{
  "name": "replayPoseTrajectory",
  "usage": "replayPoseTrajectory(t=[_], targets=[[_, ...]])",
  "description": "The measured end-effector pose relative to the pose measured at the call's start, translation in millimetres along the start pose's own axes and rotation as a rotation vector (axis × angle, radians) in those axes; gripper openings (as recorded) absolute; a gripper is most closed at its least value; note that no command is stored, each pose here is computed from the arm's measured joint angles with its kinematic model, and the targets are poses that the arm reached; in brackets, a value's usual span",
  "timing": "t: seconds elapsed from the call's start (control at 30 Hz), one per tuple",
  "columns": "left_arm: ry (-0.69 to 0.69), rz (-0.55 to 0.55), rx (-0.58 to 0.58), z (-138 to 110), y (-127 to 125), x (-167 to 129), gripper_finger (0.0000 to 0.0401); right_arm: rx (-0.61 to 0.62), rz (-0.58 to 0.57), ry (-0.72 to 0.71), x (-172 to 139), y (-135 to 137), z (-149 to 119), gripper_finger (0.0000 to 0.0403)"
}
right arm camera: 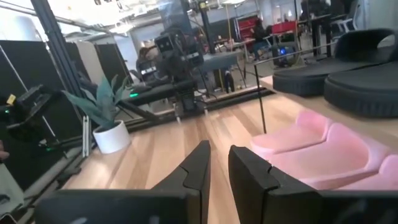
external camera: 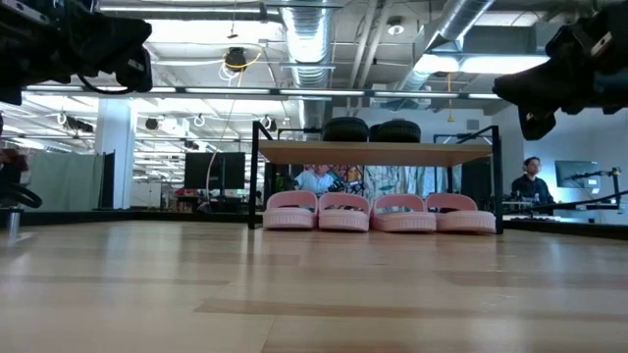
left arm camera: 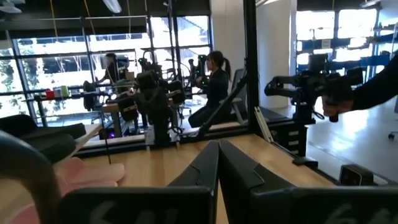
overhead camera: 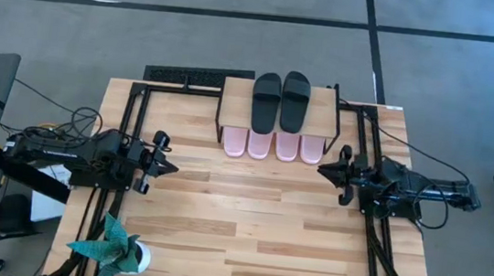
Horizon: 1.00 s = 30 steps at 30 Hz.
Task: Pick and place slides into the shelf
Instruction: Return to Home Position
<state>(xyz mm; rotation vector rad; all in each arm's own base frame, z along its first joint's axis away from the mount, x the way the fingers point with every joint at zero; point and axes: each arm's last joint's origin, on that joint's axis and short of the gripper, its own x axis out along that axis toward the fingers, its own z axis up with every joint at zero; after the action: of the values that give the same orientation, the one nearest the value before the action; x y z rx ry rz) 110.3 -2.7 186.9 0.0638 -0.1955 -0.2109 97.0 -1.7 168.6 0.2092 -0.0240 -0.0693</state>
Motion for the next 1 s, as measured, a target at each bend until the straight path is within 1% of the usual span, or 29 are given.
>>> replayPoseTrajectory(t=[0.27, 0.37, 0.5, 0.57, 0.77, 0.83, 0.93, 1.0], targets=[[0.023, -0.090, 0.057, -2.8, -2.7, -0.2, 0.0000, -0.007, -0.031, -0.006, 0.1, -3.1, 0.7, 0.0048], [0.007, -0.095, 0.083, -1.2, -3.1, -1.7, 0.0000, 0.001, -0.033, -0.006, 0.1, -3.2, 0.7, 0.0048], [-0.046, -0.067, 0.104, 4.8, -4.1, -8.6, 0.0000, 0.012, -0.031, -0.006, 0.0, -3.0, 0.7, 0.0048], [-0.050, -0.050, 0.102, 5.1, -4.9, -13.5, 0.0000, 0.012, -0.031, -0.006, 0.0, -3.0, 0.7, 0.0048], [-0.021, -0.056, 0.054, 2.9, -6.4, -14.3, 0.0000, 0.010, -0.033, -0.005, 0.1, -3.2, 0.7, 0.0048], [-0.020, -0.026, 0.034, 2.5, -6.8, -14.7, 0.0000, 0.006, -0.035, -0.007, 0.0, -3.3, 0.8, 0.0048], [0.023, 0.049, 0.019, -1.3, -7.2, -14.3, 0.0000, 0.003, -0.038, -0.008, 0.0, -3.3, 0.8, 0.0048], [0.060, 0.049, 0.029, -4.8, -9.2, -14.1, 0.0000, 0.003, -0.043, -0.010, 0.0, -3.4, 0.9, 0.0048]])
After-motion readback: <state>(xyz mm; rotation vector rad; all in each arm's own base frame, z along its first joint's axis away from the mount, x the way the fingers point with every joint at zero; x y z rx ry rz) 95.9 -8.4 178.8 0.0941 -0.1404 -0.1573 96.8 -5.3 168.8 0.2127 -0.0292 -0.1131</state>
